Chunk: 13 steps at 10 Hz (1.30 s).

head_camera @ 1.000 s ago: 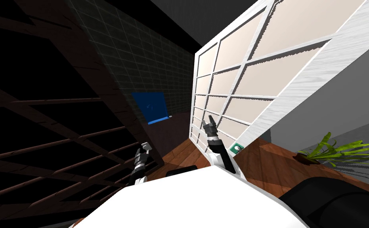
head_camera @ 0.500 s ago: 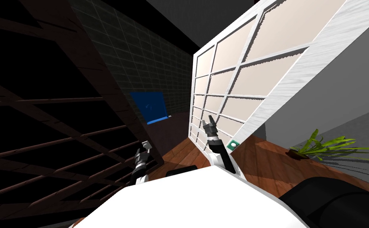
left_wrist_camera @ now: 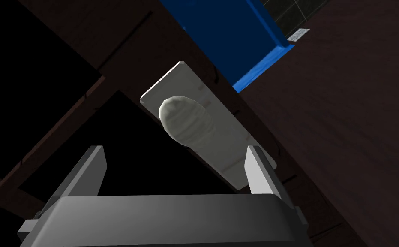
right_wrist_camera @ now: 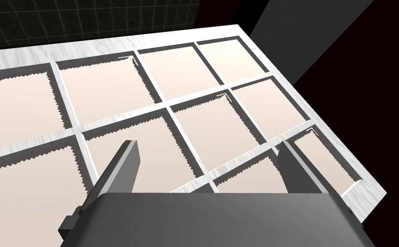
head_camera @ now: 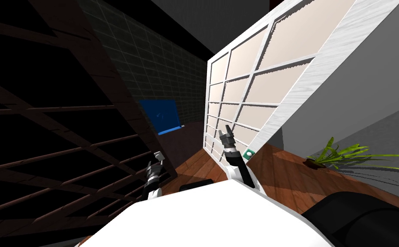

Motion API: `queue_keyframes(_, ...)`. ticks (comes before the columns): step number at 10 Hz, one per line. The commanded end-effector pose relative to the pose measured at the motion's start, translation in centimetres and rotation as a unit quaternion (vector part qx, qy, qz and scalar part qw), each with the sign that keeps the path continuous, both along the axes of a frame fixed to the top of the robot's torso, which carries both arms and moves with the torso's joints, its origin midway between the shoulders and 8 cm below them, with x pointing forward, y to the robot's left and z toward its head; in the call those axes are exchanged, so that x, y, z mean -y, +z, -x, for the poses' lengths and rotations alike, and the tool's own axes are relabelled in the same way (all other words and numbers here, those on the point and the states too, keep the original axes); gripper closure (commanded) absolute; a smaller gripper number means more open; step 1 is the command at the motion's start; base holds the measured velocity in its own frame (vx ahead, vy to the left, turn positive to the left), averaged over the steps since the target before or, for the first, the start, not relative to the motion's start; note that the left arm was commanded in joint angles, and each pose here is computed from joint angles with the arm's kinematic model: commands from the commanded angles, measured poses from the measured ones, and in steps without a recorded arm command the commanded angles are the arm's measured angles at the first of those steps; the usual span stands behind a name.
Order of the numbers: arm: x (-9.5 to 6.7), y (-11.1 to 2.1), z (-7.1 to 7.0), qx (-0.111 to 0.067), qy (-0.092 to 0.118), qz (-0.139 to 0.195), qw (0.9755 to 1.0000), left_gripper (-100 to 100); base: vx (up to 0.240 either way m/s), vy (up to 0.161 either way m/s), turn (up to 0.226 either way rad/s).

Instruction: Pull the door open

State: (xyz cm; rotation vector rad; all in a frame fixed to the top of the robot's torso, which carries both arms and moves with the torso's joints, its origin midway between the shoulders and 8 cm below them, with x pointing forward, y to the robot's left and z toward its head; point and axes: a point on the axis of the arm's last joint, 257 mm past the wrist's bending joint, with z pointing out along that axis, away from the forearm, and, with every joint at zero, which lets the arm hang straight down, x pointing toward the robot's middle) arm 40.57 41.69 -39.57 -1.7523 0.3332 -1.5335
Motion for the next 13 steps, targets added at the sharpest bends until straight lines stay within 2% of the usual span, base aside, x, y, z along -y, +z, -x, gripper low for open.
queue_keyframes(1,0.13,0.02,-0.1,0.012,0.002,0.031,0.9995,-100,-0.038,0.009,-0.045)
queue_keyframes(3,0.26,0.02,-0.19,0.023,0.004,0.057,0.9981,-100,-0.051,0.011,-0.041)
queue_keyframes(4,0.39,0.02,-0.28,0.032,0.006,0.08,0.9963,-100,-0.047,0.002,-0.031)
queue_keyframes(5,0.39,0.02,-0.28,0.033,0.006,0.083,0.996,-100,-0.039,0.003,-0.025)
queue_keyframes(7,0.66,0.01,-0.46,0.051,0.009,0.126,0.9907,-100,-0.053,0.011,-0.049)
queue_keyframes(8,0.66,0.01,-0.46,0.054,0.009,0.134,0.9895,-100,-0.048,0.007,-0.022)
queue_keyframes(9,0.8,0.0,-0.55,0.063,0.011,0.156,0.9857,-100,-0.047,0.002,-0.036)
queue_keyframes(10,0.8,0.0,-0.55,0.064,0.011,0.158,0.9853,-100,-0.035,0.006,-0.02)
queue_keyframes(12,1.08,-0.03,-0.71,0.081,0.014,0.2,0.9764,-100,-0.045,0.01,-0.048)
queue_keyframes(13,1.08,-0.03,-0.71,0.083,0.014,0.204,0.9753,-100,-0.046,0.011,-0.019)
